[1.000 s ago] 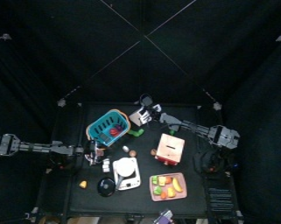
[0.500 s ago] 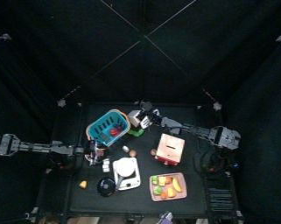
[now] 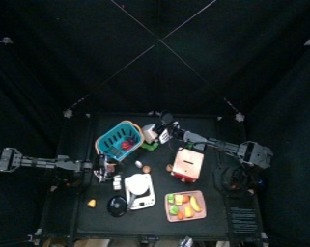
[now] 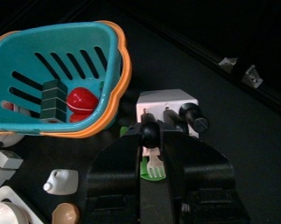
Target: Pull out cleaver
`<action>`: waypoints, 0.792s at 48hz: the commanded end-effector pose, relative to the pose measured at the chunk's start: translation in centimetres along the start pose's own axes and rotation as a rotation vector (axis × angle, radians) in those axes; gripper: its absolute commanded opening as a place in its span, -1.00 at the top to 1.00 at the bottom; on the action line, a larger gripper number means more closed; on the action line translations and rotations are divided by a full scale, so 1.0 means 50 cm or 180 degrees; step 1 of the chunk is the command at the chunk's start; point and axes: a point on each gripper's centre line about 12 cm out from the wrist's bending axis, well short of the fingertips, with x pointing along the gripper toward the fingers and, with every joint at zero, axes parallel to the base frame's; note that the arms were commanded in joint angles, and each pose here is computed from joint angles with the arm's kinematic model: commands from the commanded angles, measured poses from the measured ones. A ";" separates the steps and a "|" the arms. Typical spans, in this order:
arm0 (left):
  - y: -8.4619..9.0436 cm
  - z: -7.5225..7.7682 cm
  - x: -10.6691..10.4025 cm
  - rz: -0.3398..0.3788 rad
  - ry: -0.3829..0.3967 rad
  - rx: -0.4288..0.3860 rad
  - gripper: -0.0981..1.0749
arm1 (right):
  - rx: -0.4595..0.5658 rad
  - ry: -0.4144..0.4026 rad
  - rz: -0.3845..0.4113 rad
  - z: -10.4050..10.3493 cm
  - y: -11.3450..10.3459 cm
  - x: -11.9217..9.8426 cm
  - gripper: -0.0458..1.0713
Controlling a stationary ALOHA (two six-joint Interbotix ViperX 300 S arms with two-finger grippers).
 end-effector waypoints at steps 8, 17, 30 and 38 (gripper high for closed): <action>0.001 0.007 0.002 0.0005 -0.0029 0.0004 -0.64 | -0.0004 -0.0260 0.0096 0.046 0.012 -0.053 0.20; 0.001 0.007 0.002 0.0003 -0.0029 0.0008 -0.64 | 0.0005 -0.0286 0.0110 0.042 0.009 -0.079 0.20; 0.001 0.007 0.002 0.0008 -0.0029 0.0007 -0.64 | -0.0134 -0.0418 0.0120 0.042 0.003 -0.141 0.20; 0.002 0.007 0.002 0.0017 -0.0029 0.0005 -0.64 | -0.0174 -0.0479 0.0169 0.036 0.007 -0.175 0.20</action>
